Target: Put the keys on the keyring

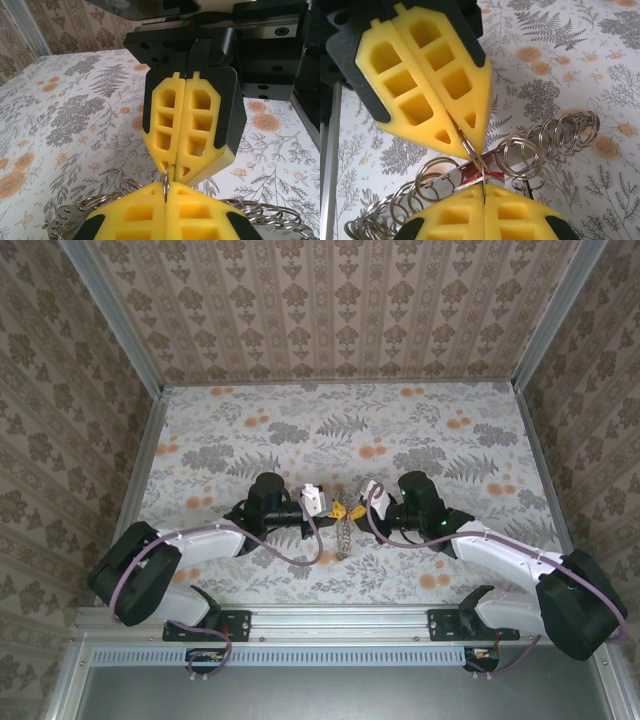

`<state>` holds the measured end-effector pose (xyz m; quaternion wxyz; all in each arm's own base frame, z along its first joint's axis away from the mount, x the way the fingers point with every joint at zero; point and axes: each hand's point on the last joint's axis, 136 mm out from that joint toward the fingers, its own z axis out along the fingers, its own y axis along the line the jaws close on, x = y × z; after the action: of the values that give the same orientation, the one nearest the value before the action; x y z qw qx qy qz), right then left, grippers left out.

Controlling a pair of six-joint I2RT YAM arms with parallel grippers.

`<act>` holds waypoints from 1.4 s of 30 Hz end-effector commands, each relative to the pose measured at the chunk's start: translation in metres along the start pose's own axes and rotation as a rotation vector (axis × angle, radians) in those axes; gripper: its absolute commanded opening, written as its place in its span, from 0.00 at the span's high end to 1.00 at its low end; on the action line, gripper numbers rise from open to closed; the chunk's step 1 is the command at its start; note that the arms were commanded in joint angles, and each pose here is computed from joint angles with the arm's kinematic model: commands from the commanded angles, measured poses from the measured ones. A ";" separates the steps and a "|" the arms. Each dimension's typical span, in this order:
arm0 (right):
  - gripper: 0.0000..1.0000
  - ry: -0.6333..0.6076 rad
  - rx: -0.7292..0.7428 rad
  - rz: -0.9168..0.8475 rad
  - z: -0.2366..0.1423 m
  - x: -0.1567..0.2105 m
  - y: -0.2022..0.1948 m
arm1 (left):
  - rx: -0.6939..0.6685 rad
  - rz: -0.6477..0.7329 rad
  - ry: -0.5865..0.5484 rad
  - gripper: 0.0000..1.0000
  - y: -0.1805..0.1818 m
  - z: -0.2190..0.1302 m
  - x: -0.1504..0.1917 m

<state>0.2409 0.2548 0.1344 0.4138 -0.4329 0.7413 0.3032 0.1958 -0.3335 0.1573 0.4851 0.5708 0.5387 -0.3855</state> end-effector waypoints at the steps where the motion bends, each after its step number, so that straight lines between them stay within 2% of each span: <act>1: 0.99 -0.031 0.006 0.103 0.003 0.005 -0.003 | -0.039 0.039 -0.102 1.00 0.010 -0.002 -0.023; 8: 0.97 0.022 -0.006 0.188 0.013 0.022 -0.004 | -0.055 0.026 -0.119 1.00 0.012 0.001 -0.015; 20: 0.91 0.106 0.059 0.348 0.013 0.044 -0.012 | -0.072 0.019 -0.114 1.00 0.013 0.003 -0.006; 25: 0.87 0.091 0.054 0.371 0.006 0.039 -0.008 | -0.072 0.024 -0.118 1.00 0.014 0.003 -0.008; 27: 0.85 0.105 0.072 0.360 0.001 0.039 -0.008 | -0.071 0.024 -0.117 1.00 0.014 0.003 -0.009; 32: 0.71 0.097 0.145 0.285 -0.014 0.023 -0.016 | -0.063 0.028 -0.105 1.00 0.012 0.003 -0.009; 38: 0.69 -0.028 0.103 0.120 -0.023 -0.020 -0.011 | -0.046 0.029 -0.097 1.00 0.010 0.005 -0.010; 42: 0.69 -0.035 0.073 0.054 -0.014 -0.028 -0.011 | -0.041 0.032 -0.097 1.00 0.009 0.006 -0.012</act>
<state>0.2480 0.2401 0.1522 0.4144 -0.3568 0.7833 0.2956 0.2063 -0.3352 0.1469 0.5107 0.5421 0.5429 -0.3880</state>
